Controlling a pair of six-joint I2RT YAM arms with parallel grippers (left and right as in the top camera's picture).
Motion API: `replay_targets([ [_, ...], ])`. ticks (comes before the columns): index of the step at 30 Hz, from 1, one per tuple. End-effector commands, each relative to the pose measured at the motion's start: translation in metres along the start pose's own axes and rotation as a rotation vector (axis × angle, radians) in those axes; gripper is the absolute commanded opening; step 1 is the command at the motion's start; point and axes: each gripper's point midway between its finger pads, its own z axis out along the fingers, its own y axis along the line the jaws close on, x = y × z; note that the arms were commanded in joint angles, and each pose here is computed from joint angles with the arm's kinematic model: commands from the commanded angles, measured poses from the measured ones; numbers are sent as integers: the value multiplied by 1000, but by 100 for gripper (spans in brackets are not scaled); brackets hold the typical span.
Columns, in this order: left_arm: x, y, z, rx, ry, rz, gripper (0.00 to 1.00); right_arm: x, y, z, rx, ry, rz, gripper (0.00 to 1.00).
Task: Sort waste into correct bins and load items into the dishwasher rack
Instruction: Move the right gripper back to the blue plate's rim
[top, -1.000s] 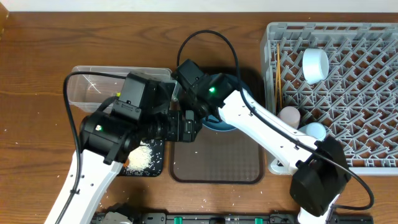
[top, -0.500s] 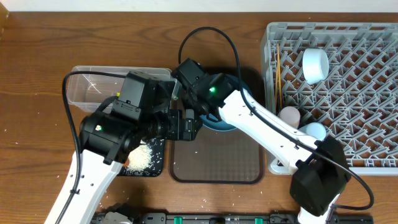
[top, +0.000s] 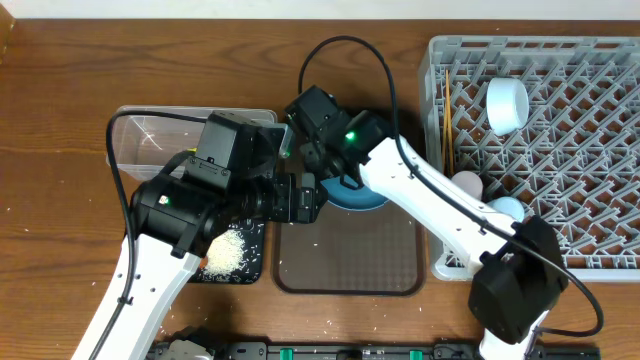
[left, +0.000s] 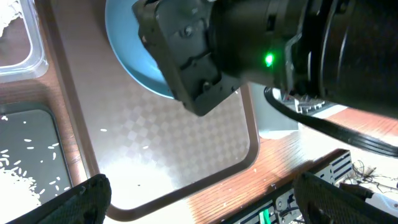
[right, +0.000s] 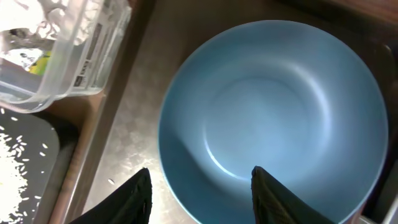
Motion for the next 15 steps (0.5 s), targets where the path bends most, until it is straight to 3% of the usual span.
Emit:
replay_targets([
  [1, 1, 1, 2, -3, 8, 9, 96, -1, -11, 6, 21, 8, 17, 50],
  [15, 1, 1, 2, -3, 8, 9, 96, 14, -7, 47, -48, -7, 48, 46],
])
